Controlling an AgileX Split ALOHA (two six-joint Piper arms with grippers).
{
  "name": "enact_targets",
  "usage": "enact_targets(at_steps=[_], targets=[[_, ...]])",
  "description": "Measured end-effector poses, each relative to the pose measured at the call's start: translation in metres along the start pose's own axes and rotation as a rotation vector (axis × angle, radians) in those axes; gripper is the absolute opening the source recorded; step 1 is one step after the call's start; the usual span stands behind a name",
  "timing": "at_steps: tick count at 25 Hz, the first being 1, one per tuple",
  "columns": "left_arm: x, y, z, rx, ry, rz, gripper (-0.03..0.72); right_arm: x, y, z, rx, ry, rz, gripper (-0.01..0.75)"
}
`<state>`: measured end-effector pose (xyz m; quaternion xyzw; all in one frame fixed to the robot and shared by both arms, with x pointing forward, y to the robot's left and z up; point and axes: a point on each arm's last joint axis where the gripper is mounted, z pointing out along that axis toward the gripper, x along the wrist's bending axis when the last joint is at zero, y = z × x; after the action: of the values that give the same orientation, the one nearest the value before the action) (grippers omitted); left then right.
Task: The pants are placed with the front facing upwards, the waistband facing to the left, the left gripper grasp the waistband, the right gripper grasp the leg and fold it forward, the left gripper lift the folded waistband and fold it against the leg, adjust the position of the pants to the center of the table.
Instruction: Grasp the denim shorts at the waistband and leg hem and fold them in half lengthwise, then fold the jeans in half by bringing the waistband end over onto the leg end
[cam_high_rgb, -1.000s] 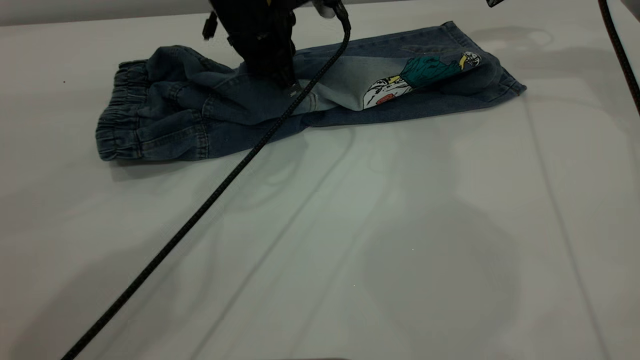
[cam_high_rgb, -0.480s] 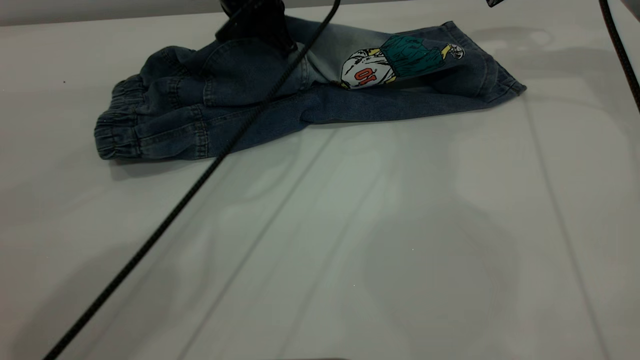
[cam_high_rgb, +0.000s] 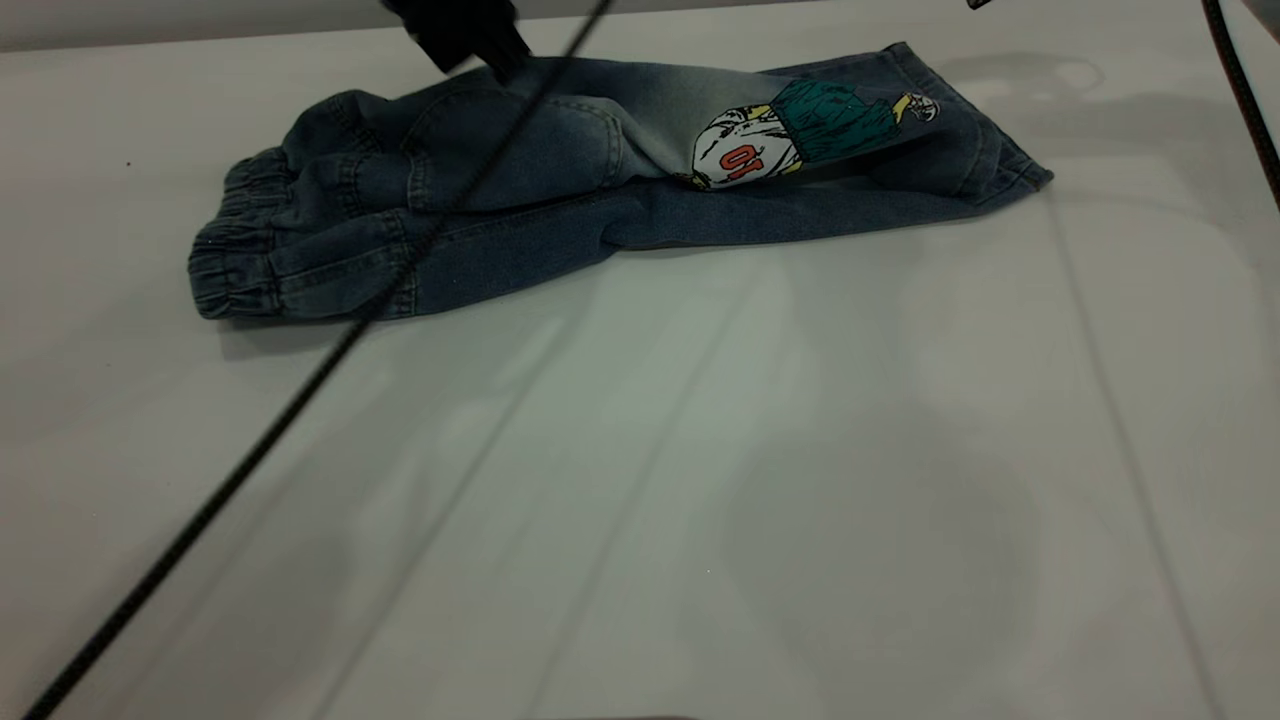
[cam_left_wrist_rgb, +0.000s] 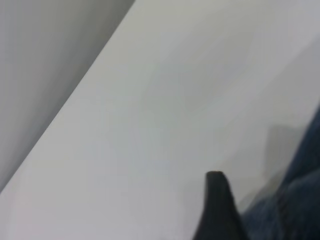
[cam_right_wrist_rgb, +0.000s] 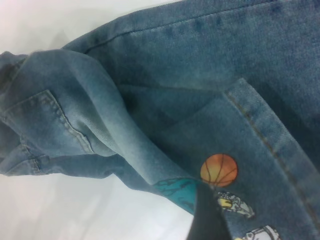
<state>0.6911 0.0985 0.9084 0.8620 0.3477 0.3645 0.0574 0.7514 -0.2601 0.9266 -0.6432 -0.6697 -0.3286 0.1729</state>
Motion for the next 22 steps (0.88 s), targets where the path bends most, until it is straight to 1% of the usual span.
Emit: enact_targets(at_steps=[2,4,11,14,18,22], targets=[[0.012,0.000,-0.015,0.046,0.008,0.004,0.471,0.001,0.000,0.001,0.002,0.002,-0.002,0.423],[0.020,0.001,-0.030,0.067,-0.006,0.004,0.468,0.005,-0.001,0.004,0.008,0.005,-0.009,0.423],[0.049,0.003,-0.092,0.085,-0.117,-0.093,0.430,0.016,0.000,0.002,0.003,0.013,-0.028,0.423],[0.066,-0.008,-0.109,0.113,-0.187,-0.190,0.424,0.027,0.002,-0.011,-0.024,0.013,-0.058,0.423],[0.088,-0.040,-0.108,0.207,-0.300,-0.350,0.422,0.042,0.004,-0.027,-0.053,0.015,-0.095,0.423],[0.090,-0.074,-0.101,0.281,-0.447,-0.459,0.422,0.044,0.004,-0.030,-0.057,0.015,-0.100,0.423]])
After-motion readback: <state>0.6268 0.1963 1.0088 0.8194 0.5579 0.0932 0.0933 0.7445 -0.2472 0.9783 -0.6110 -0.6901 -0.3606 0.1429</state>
